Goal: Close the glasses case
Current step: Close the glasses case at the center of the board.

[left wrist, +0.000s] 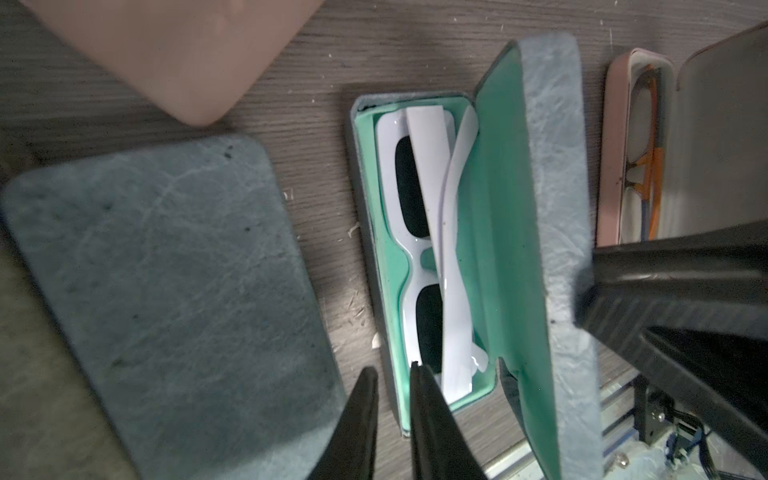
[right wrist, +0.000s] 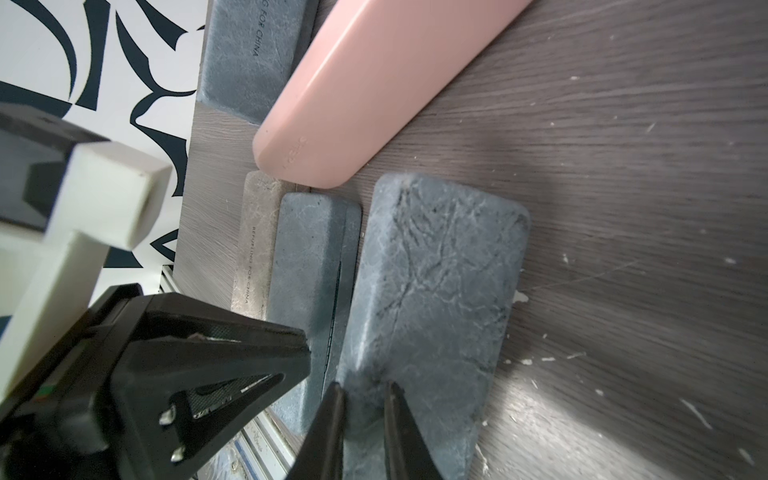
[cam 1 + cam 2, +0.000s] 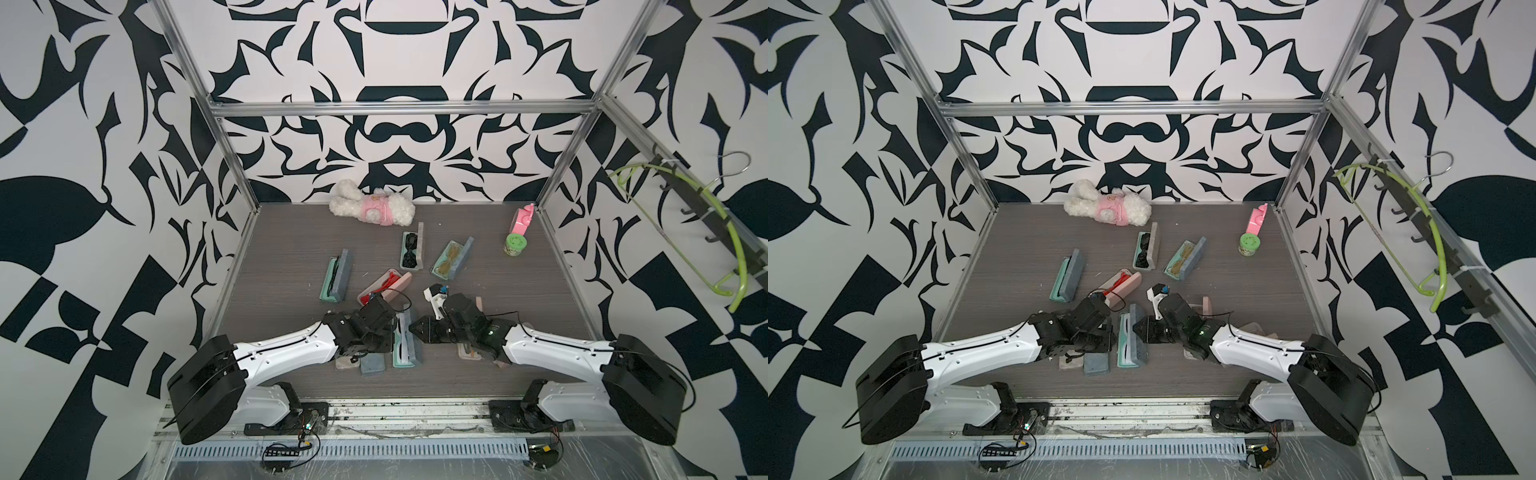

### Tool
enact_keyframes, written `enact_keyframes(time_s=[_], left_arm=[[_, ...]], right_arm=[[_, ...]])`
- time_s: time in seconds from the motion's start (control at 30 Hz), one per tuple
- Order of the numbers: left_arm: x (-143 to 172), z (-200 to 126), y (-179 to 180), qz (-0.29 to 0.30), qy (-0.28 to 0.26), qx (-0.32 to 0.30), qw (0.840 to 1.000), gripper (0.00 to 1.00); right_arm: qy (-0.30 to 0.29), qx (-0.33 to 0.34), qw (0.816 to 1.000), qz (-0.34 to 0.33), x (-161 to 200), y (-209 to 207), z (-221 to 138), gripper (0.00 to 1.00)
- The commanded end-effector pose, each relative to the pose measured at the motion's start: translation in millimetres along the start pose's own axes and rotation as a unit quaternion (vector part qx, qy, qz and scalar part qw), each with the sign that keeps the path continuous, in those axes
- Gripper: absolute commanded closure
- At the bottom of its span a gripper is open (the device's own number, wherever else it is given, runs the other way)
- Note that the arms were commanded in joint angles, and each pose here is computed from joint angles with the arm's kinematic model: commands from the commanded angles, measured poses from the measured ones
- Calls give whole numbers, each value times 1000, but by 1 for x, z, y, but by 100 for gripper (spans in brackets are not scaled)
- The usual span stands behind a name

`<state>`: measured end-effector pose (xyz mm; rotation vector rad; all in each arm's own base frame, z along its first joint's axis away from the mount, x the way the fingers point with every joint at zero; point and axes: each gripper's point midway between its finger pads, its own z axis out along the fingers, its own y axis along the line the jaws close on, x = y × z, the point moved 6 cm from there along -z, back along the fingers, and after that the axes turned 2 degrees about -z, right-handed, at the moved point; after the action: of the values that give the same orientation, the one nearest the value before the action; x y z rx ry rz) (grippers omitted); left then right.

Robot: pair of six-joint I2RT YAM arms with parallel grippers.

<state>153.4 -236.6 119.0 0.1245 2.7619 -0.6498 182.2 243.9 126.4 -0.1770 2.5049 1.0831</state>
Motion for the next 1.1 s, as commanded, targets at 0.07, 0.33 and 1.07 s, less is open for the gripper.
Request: enact_keyframes(time_s=[0.07,0.33,1.07], left_arm=[[3,-2,7,-5,0,-10,1000,80],[2,-2,6,-4,-1,-7,1000,80],[3,0,6,-5,3,-5,1000,80]], right_arm=[[20,42,999,10,9,-17,6,81],[21,41,999,12,9,-17,8,82],[22,41,999,15,9,-18,10,83]])
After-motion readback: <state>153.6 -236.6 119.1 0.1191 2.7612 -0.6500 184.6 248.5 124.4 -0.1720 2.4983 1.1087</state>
